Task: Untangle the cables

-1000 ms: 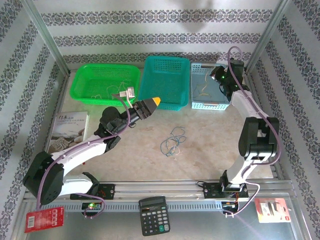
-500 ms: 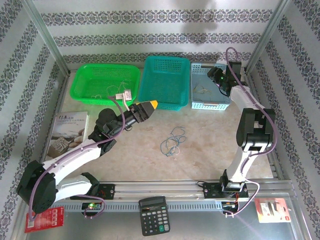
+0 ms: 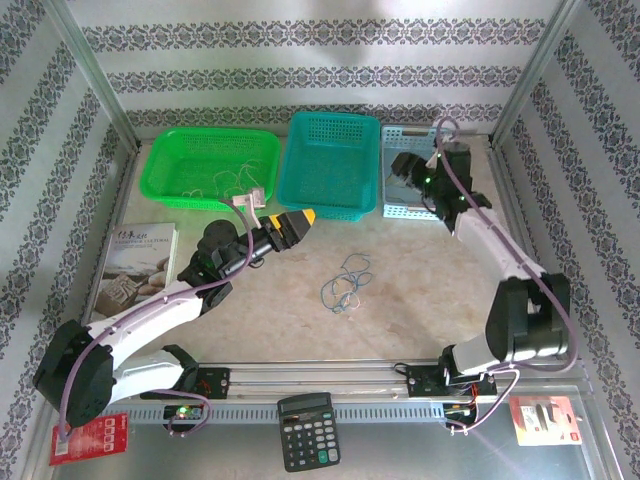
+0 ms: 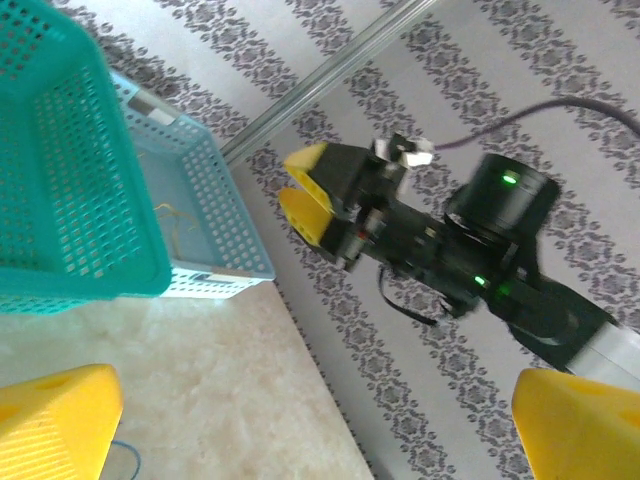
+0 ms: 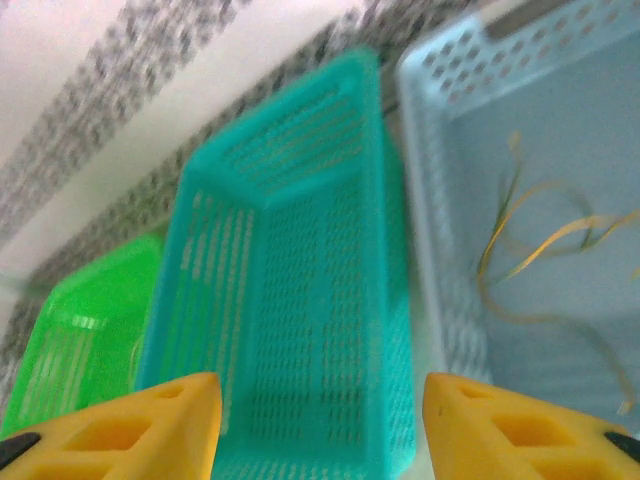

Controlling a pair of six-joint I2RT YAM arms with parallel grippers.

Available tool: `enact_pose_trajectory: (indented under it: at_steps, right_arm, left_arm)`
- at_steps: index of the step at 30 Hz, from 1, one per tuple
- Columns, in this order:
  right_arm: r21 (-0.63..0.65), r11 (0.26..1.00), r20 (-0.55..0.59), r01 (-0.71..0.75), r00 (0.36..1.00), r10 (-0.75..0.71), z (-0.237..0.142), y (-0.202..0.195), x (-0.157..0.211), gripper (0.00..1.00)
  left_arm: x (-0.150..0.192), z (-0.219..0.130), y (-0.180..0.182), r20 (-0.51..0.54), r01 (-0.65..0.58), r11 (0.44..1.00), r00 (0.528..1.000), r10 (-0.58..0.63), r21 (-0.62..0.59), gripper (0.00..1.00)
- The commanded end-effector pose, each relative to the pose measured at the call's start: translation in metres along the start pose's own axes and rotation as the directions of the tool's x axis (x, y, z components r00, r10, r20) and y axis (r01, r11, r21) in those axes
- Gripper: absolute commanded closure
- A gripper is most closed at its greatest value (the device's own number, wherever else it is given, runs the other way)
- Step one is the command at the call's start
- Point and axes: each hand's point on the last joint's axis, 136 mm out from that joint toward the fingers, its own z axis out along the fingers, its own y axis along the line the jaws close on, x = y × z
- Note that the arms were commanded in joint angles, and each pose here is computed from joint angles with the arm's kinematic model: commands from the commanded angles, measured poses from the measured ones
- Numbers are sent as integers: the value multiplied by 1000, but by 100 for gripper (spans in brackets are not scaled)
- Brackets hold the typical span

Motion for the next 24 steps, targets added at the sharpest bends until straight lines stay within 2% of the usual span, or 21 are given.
enact_pose_trajectory:
  at_steps: [1,7,12,18,24]
  right_arm:
    - [-43,998,-49,43,998,-45,-16,16,44,44]
    - [-92,977,-245,193,946,-210,-42,31,159,48]
    - [-101,940,-398,326,853,-338,-58,24,234,54]
    - [-97,894,-501,437,755,-423,-60,13,278,62]
    - [-66,879,-554,472,716,-426,-47,-1,295,66]
  left_arm:
    - [11,-2,31,-22,-3,994,1000,0,-110,0]
    - [25,-16,76,-15,35,954,999,-41,-299,0]
    - [26,-32,99,18,50,912,999,-46,-408,0]
    - [23,-43,110,50,71,886,997,-54,-458,0]
    - [23,-43,112,47,79,885,997,-65,-459,0]
